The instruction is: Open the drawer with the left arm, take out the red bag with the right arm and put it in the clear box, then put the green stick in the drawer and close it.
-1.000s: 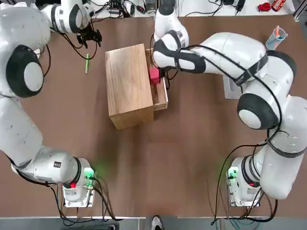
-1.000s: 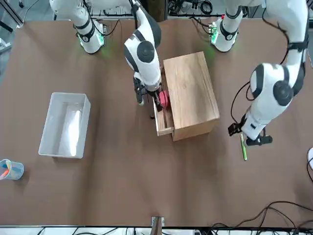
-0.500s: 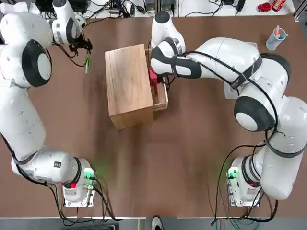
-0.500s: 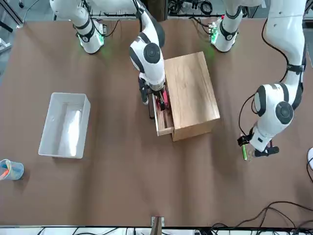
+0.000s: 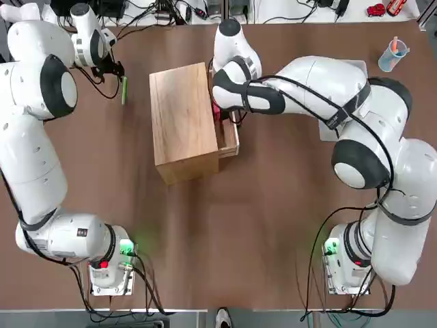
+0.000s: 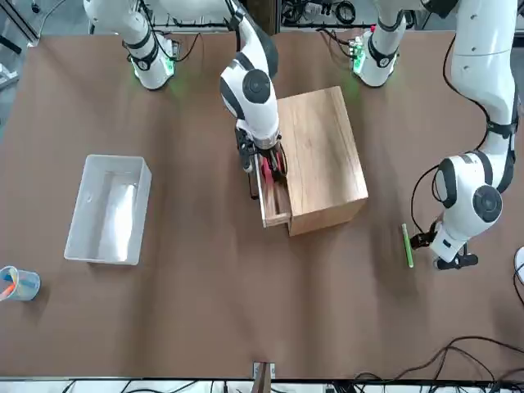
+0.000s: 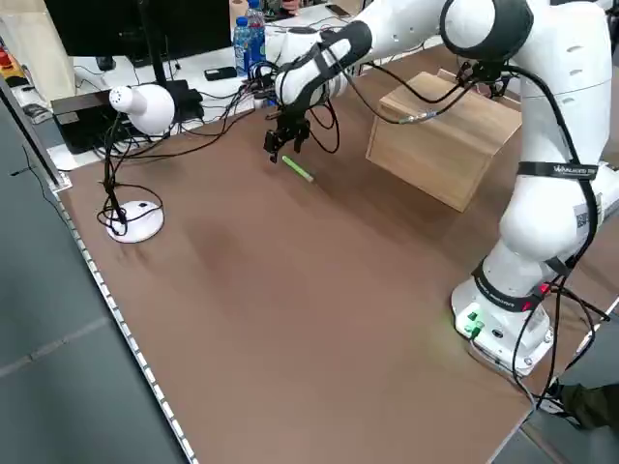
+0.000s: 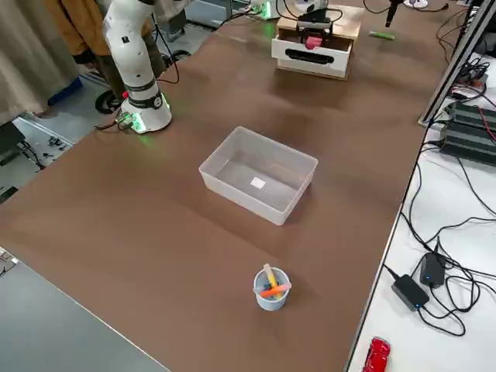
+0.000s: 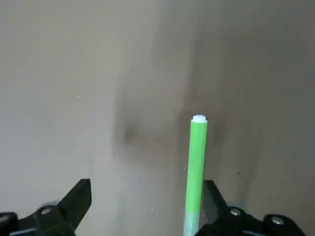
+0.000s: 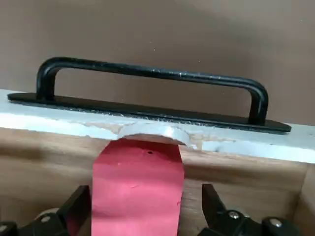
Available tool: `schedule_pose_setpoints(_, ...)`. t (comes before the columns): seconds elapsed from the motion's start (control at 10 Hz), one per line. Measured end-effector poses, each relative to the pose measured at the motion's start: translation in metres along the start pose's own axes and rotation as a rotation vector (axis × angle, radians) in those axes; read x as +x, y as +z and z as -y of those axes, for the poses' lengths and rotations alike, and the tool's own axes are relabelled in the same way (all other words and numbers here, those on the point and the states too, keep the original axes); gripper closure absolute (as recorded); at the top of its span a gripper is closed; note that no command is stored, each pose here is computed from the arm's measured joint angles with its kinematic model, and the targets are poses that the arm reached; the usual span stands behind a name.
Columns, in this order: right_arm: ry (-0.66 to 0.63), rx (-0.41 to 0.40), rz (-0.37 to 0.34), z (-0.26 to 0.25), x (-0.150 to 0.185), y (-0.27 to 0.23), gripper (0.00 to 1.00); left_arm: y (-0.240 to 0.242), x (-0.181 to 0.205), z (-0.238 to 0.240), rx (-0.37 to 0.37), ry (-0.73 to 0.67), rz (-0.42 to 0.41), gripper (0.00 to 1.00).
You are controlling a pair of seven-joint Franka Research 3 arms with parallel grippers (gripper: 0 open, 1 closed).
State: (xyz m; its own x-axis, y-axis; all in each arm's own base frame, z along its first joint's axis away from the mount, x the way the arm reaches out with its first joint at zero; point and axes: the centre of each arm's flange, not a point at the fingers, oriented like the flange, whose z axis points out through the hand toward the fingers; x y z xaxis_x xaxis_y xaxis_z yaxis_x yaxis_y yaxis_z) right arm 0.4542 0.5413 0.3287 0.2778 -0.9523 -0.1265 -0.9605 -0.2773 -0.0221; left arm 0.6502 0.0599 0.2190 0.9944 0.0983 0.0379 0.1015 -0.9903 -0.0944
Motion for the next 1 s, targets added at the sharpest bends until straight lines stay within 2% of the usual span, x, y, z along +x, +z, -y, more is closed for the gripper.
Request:
schedule_pose_setpoints(0.2,0.003,0.007,0.007,0.001,0.000,0.000,0.11,0.012,0.001,-0.004,-0.004,-0.003,0.005,0.00)
schedule_pose_setpoints(0.3,0.003,0.027,0.017,0.003,-0.002,-0.002,0.28,0.018,0.001,-0.009,-0.004,0.004,0.005,0.00)
schedule_pose_setpoints(0.4,0.002,0.042,0.025,0.004,-0.003,-0.003,0.41,0.021,0.002,-0.013,-0.004,0.008,0.002,0.00)
schedule_pose_setpoints(0.8,-0.005,0.052,0.030,0.003,-0.007,-0.004,0.45,0.038,0.004,-0.024,0.001,0.025,0.015,0.00)
schedule_pose_setpoints(0.9,-0.011,0.051,0.029,0.003,-0.006,-0.004,0.45,0.041,0.003,-0.024,0.002,0.024,0.020,0.03)
schedule_pose_setpoints(1.0,-0.027,0.045,0.023,0.004,-0.004,-0.004,0.45,0.042,0.003,-0.024,0.002,0.025,0.022,0.10)
